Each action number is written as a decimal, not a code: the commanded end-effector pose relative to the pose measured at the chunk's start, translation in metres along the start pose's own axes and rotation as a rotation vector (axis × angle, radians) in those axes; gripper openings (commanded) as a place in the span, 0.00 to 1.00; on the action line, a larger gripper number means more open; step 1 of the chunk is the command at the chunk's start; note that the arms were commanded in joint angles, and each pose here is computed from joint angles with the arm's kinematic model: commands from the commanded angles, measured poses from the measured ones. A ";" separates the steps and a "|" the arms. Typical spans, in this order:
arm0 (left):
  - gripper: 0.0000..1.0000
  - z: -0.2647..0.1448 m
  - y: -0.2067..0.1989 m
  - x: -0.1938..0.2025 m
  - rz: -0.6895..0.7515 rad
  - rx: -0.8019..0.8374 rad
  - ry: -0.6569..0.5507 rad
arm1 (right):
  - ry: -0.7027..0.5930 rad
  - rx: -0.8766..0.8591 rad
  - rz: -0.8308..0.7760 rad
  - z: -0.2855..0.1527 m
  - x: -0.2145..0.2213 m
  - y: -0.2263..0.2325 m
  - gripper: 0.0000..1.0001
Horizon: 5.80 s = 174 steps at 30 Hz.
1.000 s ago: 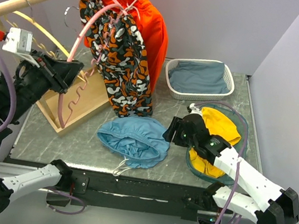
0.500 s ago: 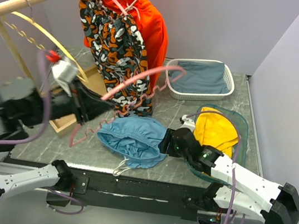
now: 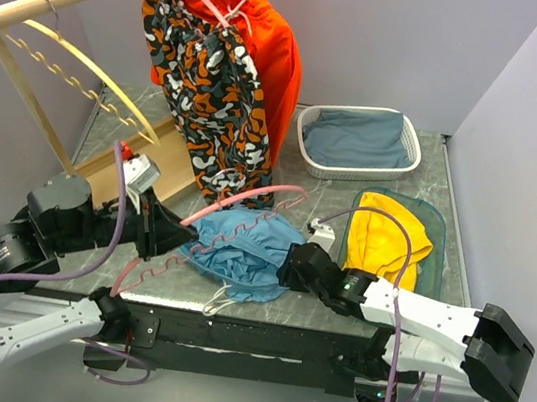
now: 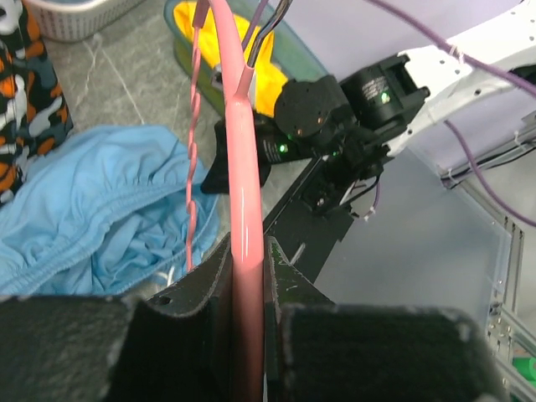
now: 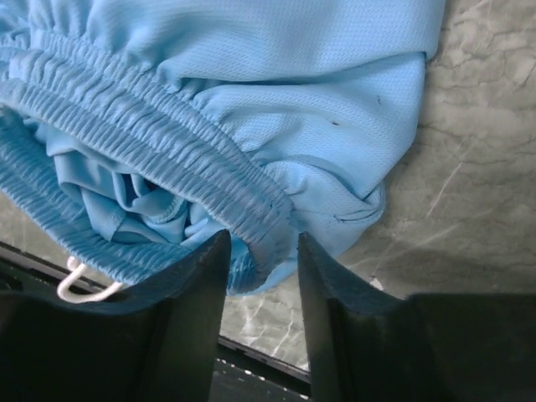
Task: Place the shorts on the hanger
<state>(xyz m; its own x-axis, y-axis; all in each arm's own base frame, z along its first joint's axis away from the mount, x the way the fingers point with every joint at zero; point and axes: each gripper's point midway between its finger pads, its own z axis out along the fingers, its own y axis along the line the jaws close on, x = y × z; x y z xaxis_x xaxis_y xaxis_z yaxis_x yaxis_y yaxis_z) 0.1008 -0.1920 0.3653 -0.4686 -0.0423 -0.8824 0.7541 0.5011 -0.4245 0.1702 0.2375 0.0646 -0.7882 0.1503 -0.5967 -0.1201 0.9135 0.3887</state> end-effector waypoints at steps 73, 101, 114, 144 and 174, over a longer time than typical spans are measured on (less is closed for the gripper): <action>0.01 0.156 0.046 0.123 -0.028 -0.048 -0.216 | -0.109 0.034 0.316 -0.060 -0.179 0.000 0.76; 0.04 0.182 0.026 0.108 0.072 -0.076 -0.219 | 0.213 0.135 0.620 0.018 -0.124 -0.030 0.15; 0.69 0.146 0.034 0.108 -0.119 -0.170 -0.126 | 0.180 0.117 0.567 0.014 -0.127 -0.033 0.00; 0.61 0.125 0.150 0.226 -0.353 -0.766 0.083 | -0.007 -0.194 0.553 -0.037 -0.172 0.015 0.00; 0.01 0.085 0.127 0.267 -0.560 -0.552 0.147 | -0.434 -0.053 0.859 -0.092 -0.305 -0.066 0.00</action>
<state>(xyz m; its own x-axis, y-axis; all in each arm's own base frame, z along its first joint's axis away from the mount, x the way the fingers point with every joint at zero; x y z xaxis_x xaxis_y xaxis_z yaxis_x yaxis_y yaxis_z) 0.1381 -0.2405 0.1095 -0.7179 -0.4347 -0.5437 0.1228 0.6897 -0.7136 0.3189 0.1447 0.2208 -0.5812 0.7927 -0.1840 0.4378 0.4951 0.7504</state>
